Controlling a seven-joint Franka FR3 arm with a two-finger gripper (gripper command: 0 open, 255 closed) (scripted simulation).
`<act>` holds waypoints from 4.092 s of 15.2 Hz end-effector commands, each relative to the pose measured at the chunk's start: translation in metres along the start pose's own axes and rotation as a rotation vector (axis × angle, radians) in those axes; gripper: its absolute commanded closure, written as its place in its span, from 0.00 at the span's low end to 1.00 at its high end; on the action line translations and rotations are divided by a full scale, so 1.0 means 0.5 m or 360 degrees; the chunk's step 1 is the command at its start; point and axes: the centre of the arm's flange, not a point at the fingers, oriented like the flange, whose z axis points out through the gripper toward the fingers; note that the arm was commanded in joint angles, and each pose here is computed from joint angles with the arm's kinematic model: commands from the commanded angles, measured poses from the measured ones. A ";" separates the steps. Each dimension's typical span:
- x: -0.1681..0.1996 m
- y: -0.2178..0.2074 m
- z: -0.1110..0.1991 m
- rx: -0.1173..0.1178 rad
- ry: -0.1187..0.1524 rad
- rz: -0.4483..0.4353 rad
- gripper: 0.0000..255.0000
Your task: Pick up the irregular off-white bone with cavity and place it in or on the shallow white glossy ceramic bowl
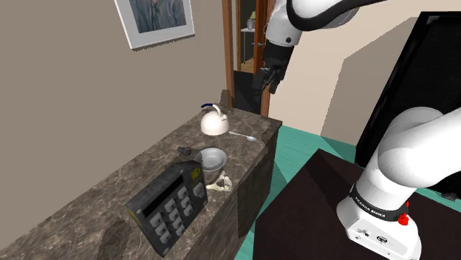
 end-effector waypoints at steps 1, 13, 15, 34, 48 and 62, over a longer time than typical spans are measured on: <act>0.013 -0.008 0.050 -0.0004 -0.0005 0.0010 0.00; 0.064 -0.074 0.358 -0.0029 -0.0053 0.0066 0.00; 0.072 -0.084 0.410 -0.0034 -0.0061 0.0076 0.00; 0.116 -0.148 0.815 -0.0062 -0.0115 0.0140 0.00; 0.114 -0.147 0.842 -0.0062 -0.0115 0.0140 1.00; 0.030 -0.149 0.902 -0.0060 0.0031 0.0812 0.00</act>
